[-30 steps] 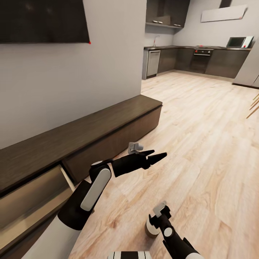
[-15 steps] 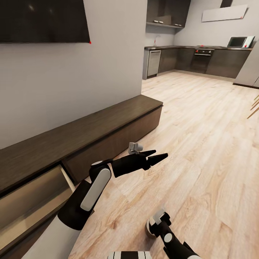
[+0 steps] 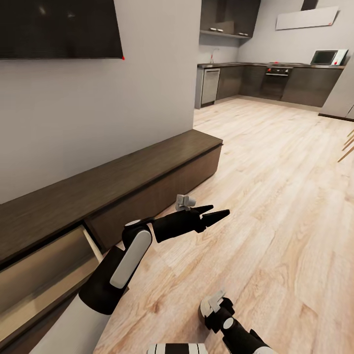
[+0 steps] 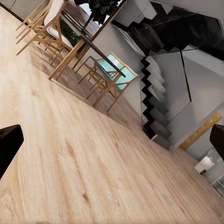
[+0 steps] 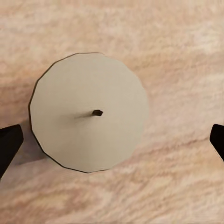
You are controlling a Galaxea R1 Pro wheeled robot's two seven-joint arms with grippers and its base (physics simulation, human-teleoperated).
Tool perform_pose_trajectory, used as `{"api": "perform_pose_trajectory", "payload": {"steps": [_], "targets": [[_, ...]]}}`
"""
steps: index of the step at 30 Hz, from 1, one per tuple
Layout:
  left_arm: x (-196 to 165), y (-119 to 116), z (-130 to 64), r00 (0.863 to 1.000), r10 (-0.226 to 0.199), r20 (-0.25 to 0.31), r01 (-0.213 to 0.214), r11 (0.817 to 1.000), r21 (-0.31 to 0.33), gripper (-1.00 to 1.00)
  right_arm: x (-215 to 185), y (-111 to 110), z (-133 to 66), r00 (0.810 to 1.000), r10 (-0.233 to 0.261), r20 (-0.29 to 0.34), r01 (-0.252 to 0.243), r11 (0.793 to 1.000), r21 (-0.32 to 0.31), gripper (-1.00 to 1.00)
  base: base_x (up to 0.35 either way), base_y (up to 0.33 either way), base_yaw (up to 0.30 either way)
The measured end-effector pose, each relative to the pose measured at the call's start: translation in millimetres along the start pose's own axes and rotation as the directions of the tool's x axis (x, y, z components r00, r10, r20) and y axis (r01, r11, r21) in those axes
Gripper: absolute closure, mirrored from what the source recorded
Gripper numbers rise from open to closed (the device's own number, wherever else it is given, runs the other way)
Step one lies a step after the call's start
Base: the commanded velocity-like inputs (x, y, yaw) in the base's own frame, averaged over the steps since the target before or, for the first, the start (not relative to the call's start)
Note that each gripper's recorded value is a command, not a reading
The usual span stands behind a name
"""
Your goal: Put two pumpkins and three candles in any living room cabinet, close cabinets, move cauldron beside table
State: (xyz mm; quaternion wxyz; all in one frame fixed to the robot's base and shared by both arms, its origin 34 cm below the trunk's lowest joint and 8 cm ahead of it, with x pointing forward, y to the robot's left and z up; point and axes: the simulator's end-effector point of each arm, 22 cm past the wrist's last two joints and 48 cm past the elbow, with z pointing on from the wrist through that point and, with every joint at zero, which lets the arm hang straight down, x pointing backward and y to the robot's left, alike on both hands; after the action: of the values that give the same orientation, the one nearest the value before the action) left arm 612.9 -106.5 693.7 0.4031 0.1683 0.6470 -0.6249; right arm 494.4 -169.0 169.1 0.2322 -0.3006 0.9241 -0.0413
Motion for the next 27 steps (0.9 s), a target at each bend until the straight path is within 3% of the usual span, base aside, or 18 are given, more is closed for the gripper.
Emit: {"api": "perform_pose_trajectory", "payload": {"steps": [8,27], "targets": [[-0.2,-0.1,0.1,1.0,0.001,0.001,-0.001,1.0,0.0,-1.0,-27.0,-11.1,1.8,0.999,0.0,0.044,-0.001,1.0,0.015,-1.0,0.0,0.0,0.0],[-0.7,-0.4,0.3,1.0,0.003,0.004,-0.003,1.0,0.001,-1.0,-29.6,-5.7,1.9,0.998,-0.01,0.059,0.01,1.0,-0.005,-1.0,0.0,0.0,0.0]]}}
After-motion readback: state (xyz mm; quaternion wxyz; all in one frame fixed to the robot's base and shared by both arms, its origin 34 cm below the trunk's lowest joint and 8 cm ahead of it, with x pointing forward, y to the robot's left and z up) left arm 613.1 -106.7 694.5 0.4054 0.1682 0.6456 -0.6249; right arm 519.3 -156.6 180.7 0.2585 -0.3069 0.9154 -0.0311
